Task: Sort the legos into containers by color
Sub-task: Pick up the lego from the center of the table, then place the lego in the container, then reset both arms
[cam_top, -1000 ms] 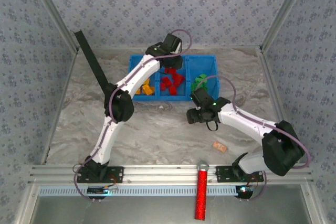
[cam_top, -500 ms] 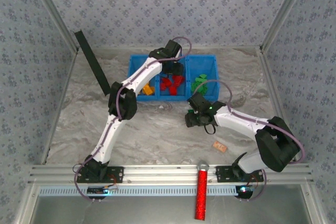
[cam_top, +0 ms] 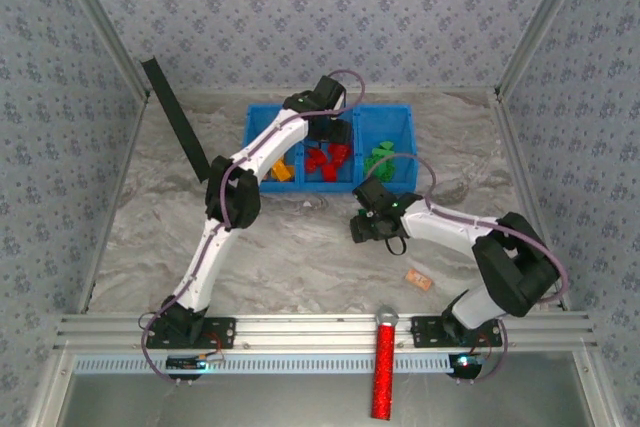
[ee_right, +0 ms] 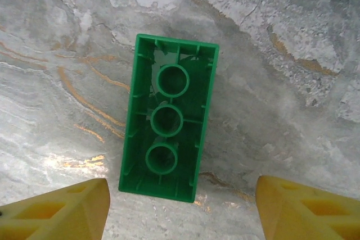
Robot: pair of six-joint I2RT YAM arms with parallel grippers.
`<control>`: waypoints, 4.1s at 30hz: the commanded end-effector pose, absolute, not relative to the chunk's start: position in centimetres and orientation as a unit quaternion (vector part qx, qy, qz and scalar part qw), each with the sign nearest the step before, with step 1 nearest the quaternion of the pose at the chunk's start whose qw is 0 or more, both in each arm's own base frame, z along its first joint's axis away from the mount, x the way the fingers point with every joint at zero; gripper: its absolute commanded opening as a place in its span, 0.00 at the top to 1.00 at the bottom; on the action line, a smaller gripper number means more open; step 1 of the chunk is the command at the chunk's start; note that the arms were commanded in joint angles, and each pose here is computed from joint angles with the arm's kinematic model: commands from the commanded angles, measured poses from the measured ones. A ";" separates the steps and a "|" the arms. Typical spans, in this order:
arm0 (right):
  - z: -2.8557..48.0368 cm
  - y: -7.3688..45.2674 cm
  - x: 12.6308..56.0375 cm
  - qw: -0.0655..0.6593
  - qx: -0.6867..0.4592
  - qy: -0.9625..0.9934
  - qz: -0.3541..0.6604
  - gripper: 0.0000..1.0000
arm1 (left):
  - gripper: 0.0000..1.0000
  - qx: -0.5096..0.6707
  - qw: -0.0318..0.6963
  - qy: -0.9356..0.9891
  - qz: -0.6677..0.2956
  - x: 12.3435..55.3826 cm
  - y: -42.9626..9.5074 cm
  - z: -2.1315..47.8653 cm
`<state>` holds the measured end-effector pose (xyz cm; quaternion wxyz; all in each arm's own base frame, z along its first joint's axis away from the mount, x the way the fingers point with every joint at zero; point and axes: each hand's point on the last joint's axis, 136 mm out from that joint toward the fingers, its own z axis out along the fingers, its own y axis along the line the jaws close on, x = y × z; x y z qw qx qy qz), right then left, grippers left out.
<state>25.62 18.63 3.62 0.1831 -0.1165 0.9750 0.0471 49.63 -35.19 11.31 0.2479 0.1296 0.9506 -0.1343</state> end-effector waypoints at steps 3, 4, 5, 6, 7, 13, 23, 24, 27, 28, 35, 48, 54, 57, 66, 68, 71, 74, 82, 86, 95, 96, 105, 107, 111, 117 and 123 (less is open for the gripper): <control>3.9 19.4 27.0 0.194 -0.119 0.973 0.042 0.35 | 0.35 0.144 0.302 0.928 -0.162 48.2 -34.3 20.0; 3.8 19.5 27.1 0.193 -0.119 0.973 0.041 0.36 | 0.35 0.145 0.305 0.927 -0.161 48.1 -34.1 20.5; 3.7 19.6 27.1 0.191 -0.120 0.973 0.041 0.38 | 0.35 0.145 0.307 0.927 -0.162 47.8 -33.9 20.9; 3.6 19.7 27.2 0.190 -0.121 0.973 0.041 0.40 | 0.35 0.146 0.310 0.925 -0.164 47.6 -33.8 21.4; 3.4 19.7 27.2 0.188 -0.121 0.974 0.040 0.42 | 0.35 0.147 0.312 0.924 -0.164 47.4 -33.6 21.6; 2.4 20.1 27.5 0.175 -0.125 0.976 0.036 0.55 | 0.35 0.149 0.320 0.921 -0.164 46.2 -32.7 22.6; 3.3 18.8 26.5 0.166 -0.120 0.979 0.016 0.68 | 0.33 0.131 0.338 0.923 -0.125 41.9 -27.7 23.3; 3.7 18.6 26.2 0.168 -0.118 0.979 0.016 0.69 | 0.33 0.128 0.340 0.924 -0.119 41.3 -26.9 23.2; 5.9 17.7 25.8 0.179 -0.113 0.977 0.015 0.69 | 0.32 0.121 0.338 0.928 -0.098 38.9 -24.3 22.8; 6.6 17.5 25.9 0.184 -0.112 0.976 0.016 0.69 | 0.31 0.120 0.339 0.929 -0.093 38.2 -23.6 22.8; 12.0 15.0 29.8 0.234 -0.088 0.968 0.009 0.68 | 0.26 0.096 0.354 0.930 -0.029 33.0 -17.1 21.7; 15.8 13.7 41.8 0.302 -0.045 0.952 -0.008 0.66 | 0.01 0.033 0.387 0.921 0.011 25.1 -8.8 20.4; 13.4 13.8 46.2 0.281 -0.040 0.958 -0.028 0.66 | 0.01 0.022 0.386 0.922 0.017 23.3 -7.2 20.7; 12.0 13.8 47.7 0.270 -0.032 0.962 -0.033 0.66 | 0.01 0.019 0.382 0.924 0.011 22.7 -7.0 20.4; 8.7 13.2 49.3 0.220 -0.015 0.973 -0.065 0.57 | 0.01 0.033 0.377 0.926 0.002 22.6 -7.5 20.3; 8.8 13.1 49.4 0.220 -0.013 0.973 -0.068 0.55 | 0.01 0.035 0.378 0.925 0.002 22.6 -7.5 20.4; 9.5 12.8 49.5 0.224 -0.008 0.972 -0.067 0.50 | 0.01 0.038 0.377 0.925 0.005 22.7 -7.6 20.4; 10.9 13.1 49.5 0.237 -0.012 0.970 -0.060 0.50 | 0.01 0.037 0.379 0.925 0.011 23.0 -7.5 20.5; 18.3 13.7 47.6 0.309 -0.044 0.950 -0.029 0.24 | 0.01 -0.008 0.425 0.903 0.066 24.5 -5.4 21.2; 21.6 13.0 45.2 0.348 -0.059 0.935 -0.024 0.04 | 0.01 -0.072 0.457 0.877 0.127 25.9 -2.4 21.6; 18.9 7.3 38.2 0.382 0.006 0.923 -0.038 0.03 | 0.01 -0.146 0.489 0.833 0.214 32.1 1.7 17.4; 18.4 6.4 37.7 0.379 0.027 0.924 -0.033 0.03 | 0.01 -0.137 0.495 0.828 0.226 33.0 2.0 16.6; 15.7 3.3 34.8 0.372 0.088 0.924 -0.031 0.02 | 0.01 -0.110 0.553 0.812 0.153 37.0 3.3 12.0; 15.6 3.0 34.7 0.372 0.093 0.923 -0.032 0.01 | 0.01 -0.104 0.560 0.810 0.140 37.7 3.6 12.2; 15.6 2.4 34.6 0.394 0.099 0.913 -0.043 0.00 | 0.01 -0.097 0.560 0.816 0.102 38.9 3.8 10.3; 16.3 1.0 35.5 0.502 0.077 0.859 -0.063 0.00 | 0.01 -0.072 0.557 0.824 0.071 39.4 2.9 9.2; 15.6 -1.0 35.7 0.562 0.081 0.820 -0.069 0.00 | 0.01 -0.060 0.557 0.827 0.048 39.5 2.5 8.9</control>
